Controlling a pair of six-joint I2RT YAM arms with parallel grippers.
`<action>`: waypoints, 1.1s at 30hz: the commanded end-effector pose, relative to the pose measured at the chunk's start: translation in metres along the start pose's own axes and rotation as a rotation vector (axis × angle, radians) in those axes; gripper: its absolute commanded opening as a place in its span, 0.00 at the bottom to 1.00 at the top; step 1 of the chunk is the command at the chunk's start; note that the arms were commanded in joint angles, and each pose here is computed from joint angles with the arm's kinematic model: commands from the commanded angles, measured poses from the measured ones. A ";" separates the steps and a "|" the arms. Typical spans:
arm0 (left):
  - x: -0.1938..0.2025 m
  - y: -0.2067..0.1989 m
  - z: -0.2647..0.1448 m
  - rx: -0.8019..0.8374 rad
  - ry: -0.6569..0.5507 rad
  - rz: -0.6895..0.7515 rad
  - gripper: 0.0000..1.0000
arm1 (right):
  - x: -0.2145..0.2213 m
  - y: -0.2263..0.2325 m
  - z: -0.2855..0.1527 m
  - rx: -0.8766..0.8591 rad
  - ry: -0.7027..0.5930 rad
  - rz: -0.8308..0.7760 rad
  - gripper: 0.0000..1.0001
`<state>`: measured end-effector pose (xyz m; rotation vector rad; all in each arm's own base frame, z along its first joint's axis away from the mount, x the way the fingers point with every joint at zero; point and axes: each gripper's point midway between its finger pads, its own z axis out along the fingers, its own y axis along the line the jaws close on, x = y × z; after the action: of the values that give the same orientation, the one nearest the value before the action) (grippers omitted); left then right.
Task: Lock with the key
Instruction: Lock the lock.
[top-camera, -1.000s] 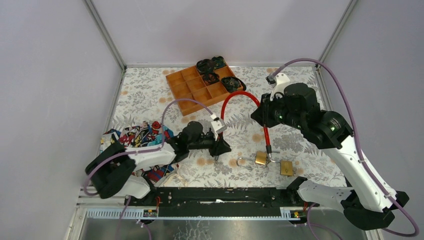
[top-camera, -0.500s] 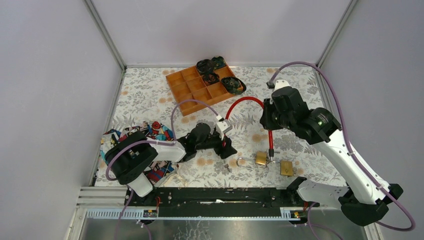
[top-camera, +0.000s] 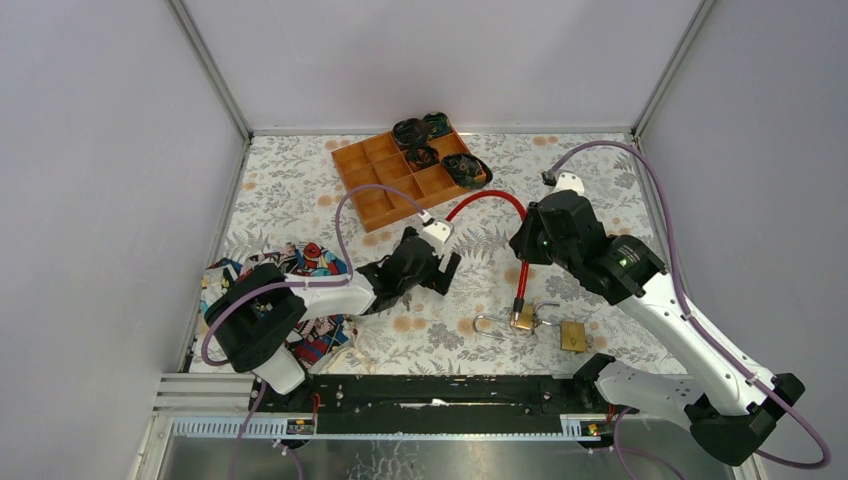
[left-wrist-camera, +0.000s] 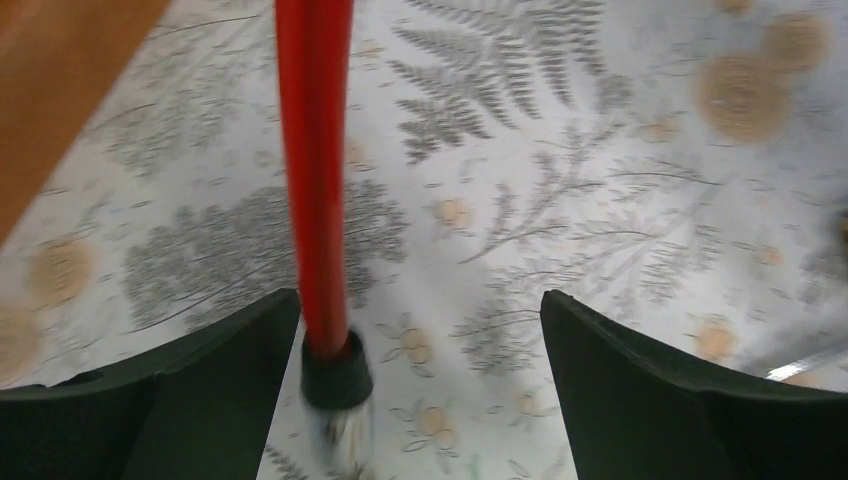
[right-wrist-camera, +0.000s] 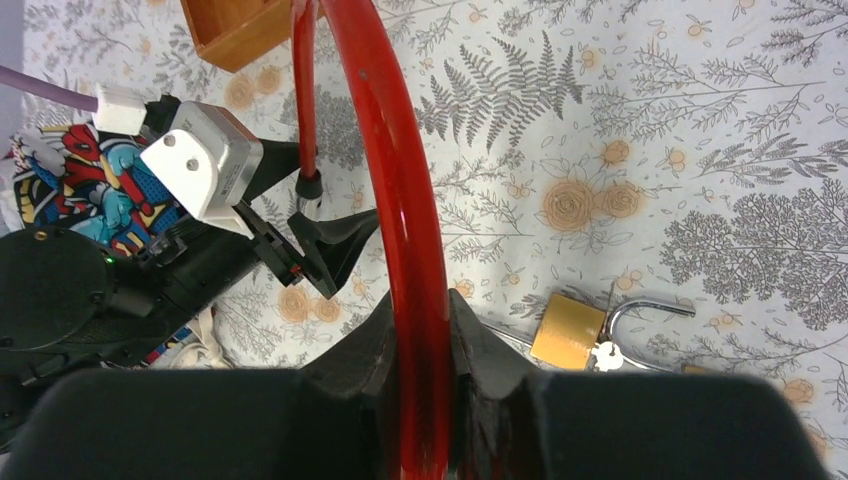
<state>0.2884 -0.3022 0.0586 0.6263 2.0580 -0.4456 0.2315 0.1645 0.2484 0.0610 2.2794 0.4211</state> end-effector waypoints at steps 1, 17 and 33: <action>0.004 0.046 -0.006 -0.253 0.038 0.095 0.99 | -0.041 0.012 -0.007 -0.029 -0.167 0.073 0.00; -0.038 0.065 0.033 -0.106 -0.037 0.270 0.90 | -0.023 0.028 -0.003 -0.148 -0.110 -0.001 0.00; -0.060 0.063 0.011 0.598 0.034 0.554 0.65 | -0.031 0.066 -0.026 -0.410 -0.106 -0.419 0.00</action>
<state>0.3964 -0.2755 0.1072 1.2264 1.7717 -0.5588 0.2239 0.1970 0.2622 -0.4352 2.1743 0.5467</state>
